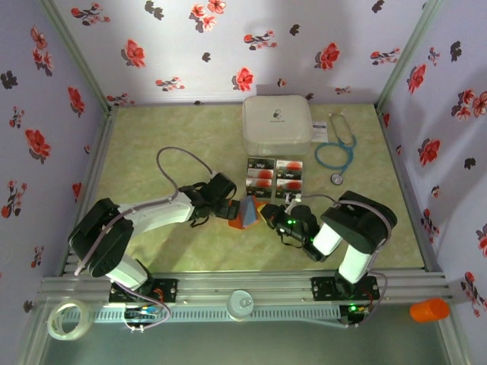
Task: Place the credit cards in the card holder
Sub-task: Open the card holder at the center of the table.
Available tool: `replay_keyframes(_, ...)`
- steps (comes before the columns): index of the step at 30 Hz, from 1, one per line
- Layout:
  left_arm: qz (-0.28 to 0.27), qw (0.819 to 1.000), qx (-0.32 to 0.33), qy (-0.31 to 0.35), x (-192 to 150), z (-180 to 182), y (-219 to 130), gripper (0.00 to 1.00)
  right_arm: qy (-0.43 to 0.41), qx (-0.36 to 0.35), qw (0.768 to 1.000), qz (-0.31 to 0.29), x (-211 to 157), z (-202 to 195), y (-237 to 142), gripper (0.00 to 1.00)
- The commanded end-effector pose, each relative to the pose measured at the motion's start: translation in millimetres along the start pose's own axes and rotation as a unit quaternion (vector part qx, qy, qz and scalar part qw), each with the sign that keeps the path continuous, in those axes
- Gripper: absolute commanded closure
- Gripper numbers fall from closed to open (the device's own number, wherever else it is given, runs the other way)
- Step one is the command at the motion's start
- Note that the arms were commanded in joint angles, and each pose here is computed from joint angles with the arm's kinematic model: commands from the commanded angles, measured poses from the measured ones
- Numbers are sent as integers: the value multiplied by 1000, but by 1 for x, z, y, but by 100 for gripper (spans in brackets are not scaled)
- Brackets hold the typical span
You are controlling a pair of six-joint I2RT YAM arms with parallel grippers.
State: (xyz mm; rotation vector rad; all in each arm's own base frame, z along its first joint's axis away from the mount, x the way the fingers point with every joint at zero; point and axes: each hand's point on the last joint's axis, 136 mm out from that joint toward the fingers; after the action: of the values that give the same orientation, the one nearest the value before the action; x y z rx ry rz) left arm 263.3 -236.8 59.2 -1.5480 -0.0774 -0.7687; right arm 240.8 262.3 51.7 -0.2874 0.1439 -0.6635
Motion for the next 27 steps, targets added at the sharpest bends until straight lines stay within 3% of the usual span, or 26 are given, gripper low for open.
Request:
replay_keyframes(1, 9, 999, 24, 20, -10, 7, 3, 0, -3, -2, 1000, -9, 0, -5, -2, 100)
replay_keyframes(7, 11, 999, 35, 29, -9, 11, 3, 0, 0, -15, 1000, -6, -5, -14, 1, 100)
replay_keyframes(9, 12, 999, 40, 34, -10, 13, 4, 0, -1, -17, 1000, -4, -8, -15, 2, 93)
replay_keyframes(15, 16, 998, 50, 38, -13, 20, 6, 0, 0, -14, 1000, -10, -7, -13, -1, 58)
replay_keyframes(27, 20, 997, 57, 39, -18, 27, 9, 0, -23, -54, 997, -45, 4, -8, -17, 42)
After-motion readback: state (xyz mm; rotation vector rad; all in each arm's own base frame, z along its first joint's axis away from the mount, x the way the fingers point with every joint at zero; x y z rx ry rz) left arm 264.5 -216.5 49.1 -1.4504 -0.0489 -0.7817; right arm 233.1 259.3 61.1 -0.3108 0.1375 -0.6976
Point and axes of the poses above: each hand's point on the last joint's axis, 136 mm out from that joint toward the fingers, its own y axis out along the fingers, its own z axis along the line the jaws close on, x = y × z, and after that the axes turned 8 degrees about y, right-handed
